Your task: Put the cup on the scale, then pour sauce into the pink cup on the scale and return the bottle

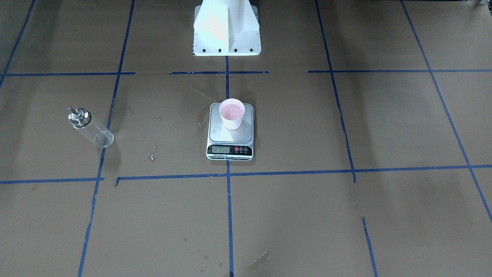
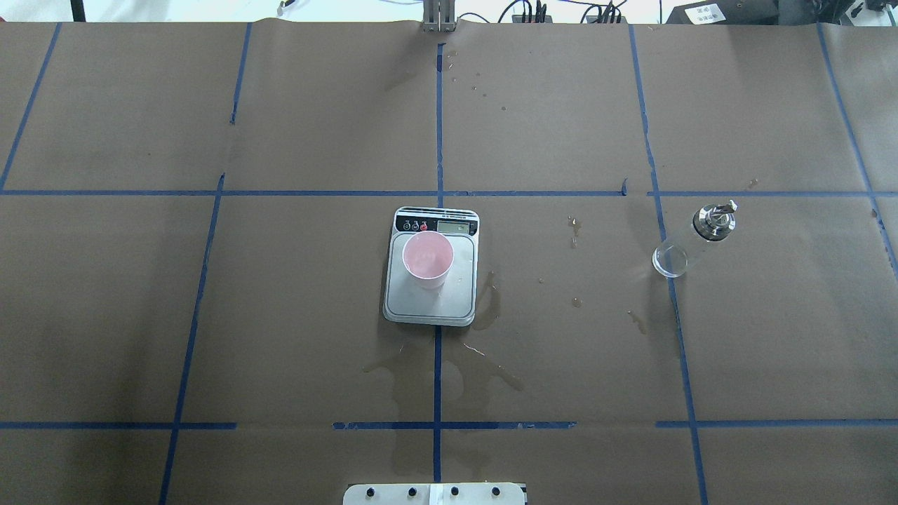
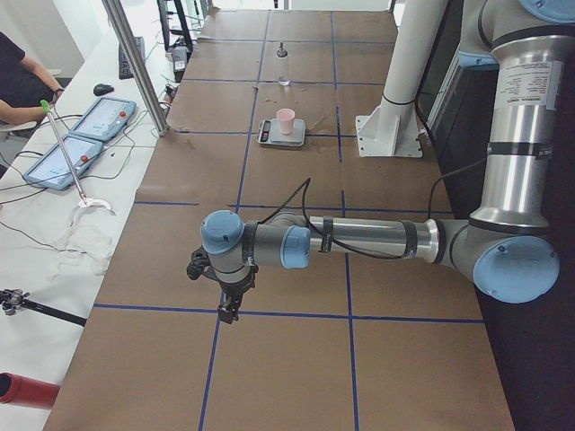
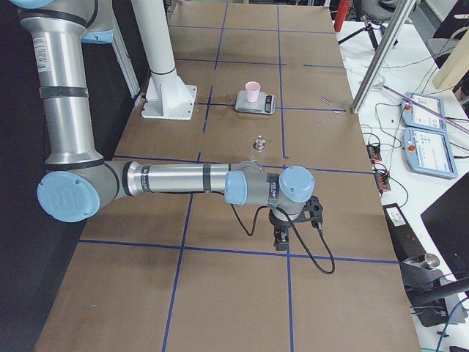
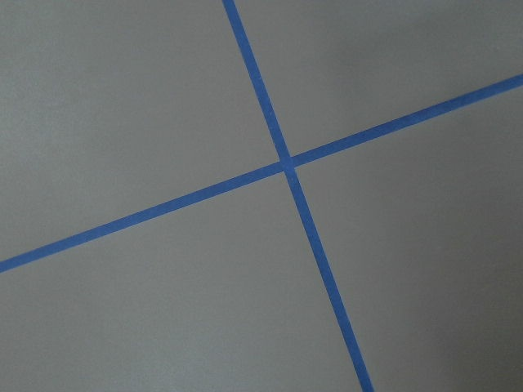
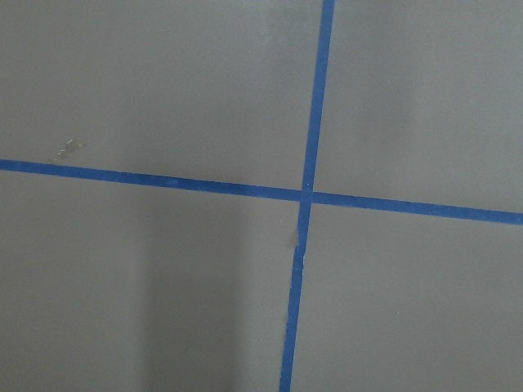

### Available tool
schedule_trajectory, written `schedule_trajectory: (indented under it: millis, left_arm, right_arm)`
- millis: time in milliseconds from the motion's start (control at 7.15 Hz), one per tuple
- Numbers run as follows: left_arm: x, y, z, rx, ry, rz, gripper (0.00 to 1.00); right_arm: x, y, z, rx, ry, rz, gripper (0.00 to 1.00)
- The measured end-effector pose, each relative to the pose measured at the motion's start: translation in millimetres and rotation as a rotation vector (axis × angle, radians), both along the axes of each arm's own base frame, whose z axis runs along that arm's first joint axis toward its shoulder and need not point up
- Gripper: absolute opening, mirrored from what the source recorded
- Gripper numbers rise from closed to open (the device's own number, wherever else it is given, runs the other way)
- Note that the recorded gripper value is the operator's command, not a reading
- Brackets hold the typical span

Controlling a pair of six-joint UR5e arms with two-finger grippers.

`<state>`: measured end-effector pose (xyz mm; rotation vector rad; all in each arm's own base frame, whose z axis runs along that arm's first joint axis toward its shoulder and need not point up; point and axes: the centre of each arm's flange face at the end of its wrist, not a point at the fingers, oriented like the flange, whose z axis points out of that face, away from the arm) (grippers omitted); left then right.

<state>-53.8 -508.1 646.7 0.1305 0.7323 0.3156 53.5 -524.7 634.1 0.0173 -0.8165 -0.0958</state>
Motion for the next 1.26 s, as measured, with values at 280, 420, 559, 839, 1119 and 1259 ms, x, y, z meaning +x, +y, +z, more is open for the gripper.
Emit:
schedule_trajectory:
  millis: [280, 420, 559, 839, 1119, 1259]
  left_arm:
    - [-1.3, -0.6, -0.8, -0.006, 0.002, -0.011, 1.00]
    - [-2.6, -0.9, -2.5, -0.016, 0.003, -0.030, 1.00]
    - [-3.9, -1.4, -3.6, -0.022, 0.005, -0.041, 1.00]
    - [-4.9, -2.3, -5.6, -0.044, 0.008, -0.073, 1.00]
    - [-5.2, -4.2, -8.6, -0.098, 0.011, -0.143, 1.00]
    - [-5.2, -4.4, -9.1, -0.111, 0.012, -0.159, 1.00]
  right_arm:
    - [0.0, 8.3, 10.0, -0.016, -0.001, -0.003, 1.00]
    - [0.0, 11.3, 13.4, -0.022, -0.001, -0.003, 1.00]
    - [0.0, 12.2, 14.4, -0.024, -0.001, -0.002, 1.00]
    - [0.1, 11.8, 14.0, -0.026, -0.001, 0.000, 1.00]
    - [0.7, 11.2, 13.2, -0.027, -0.001, 0.003, 1.00]
    - [0.7, 10.7, 12.4, -0.026, -0.001, 0.004, 1.00]
